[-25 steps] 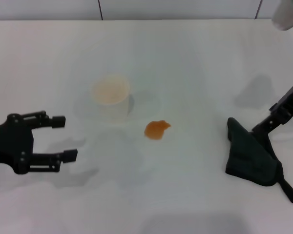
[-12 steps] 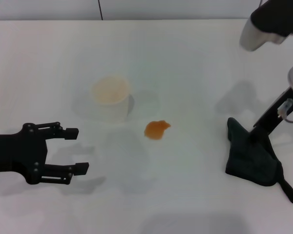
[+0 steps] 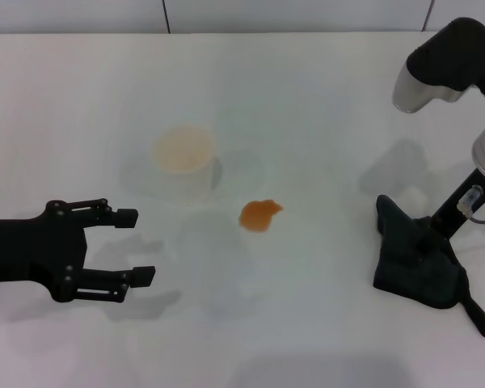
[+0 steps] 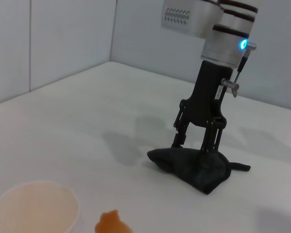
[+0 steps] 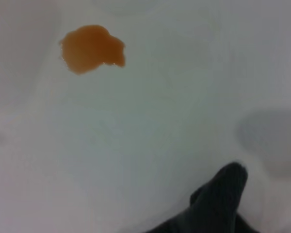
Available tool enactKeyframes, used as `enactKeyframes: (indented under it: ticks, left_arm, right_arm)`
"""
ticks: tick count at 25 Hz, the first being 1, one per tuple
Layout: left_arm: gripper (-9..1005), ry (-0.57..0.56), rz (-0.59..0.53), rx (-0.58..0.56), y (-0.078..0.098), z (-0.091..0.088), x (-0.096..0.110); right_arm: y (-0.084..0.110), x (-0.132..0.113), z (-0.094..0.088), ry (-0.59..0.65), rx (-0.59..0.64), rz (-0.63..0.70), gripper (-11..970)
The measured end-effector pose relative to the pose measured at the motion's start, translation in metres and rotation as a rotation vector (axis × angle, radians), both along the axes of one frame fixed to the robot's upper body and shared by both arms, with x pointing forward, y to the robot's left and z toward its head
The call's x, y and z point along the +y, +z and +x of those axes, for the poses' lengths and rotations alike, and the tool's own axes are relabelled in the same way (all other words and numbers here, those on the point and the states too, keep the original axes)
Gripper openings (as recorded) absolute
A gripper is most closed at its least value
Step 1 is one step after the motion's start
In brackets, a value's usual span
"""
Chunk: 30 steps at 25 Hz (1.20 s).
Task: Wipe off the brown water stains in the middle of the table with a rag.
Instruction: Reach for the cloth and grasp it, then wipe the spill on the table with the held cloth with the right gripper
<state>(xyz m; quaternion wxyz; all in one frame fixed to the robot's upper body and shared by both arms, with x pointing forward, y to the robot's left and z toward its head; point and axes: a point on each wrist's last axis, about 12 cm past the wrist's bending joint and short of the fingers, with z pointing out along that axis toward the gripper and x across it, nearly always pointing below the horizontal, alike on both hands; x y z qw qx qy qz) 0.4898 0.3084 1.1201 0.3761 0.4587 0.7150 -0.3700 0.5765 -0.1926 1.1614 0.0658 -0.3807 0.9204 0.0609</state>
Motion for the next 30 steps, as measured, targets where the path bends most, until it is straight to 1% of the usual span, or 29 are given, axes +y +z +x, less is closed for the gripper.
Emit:
enactKeyframes:
  ticks: [8,12,23,25,30]
  left_arm:
    - [870,0.005,-0.002,-0.009,0.001,0.003,-0.003]
    - [869,0.008,-0.002,-0.012,0.001,0.005,-0.004]
    - [868,0.013,-0.004,-0.012,0.000,0.005,-0.005]
    - [868,0.013,-0.004,-0.012,0.000,0.005,-0.005]
    - [868,0.002,-0.009,-0.009,-0.001,0.004,-0.008]
  right_arm:
    - [-0.009,-0.003,-0.003,0.013,0.017,-0.038,669]
    - [-0.010,-0.002,-0.004,0.022,0.017,-0.049,652]
    - [-0.012,0.008,-0.006,0.070,0.012,-0.059,398]
    - [-0.012,0.009,-0.007,0.077,0.011,-0.057,165]
    - [-0.011,0.014,-0.008,0.111,0.009,-0.047,94]
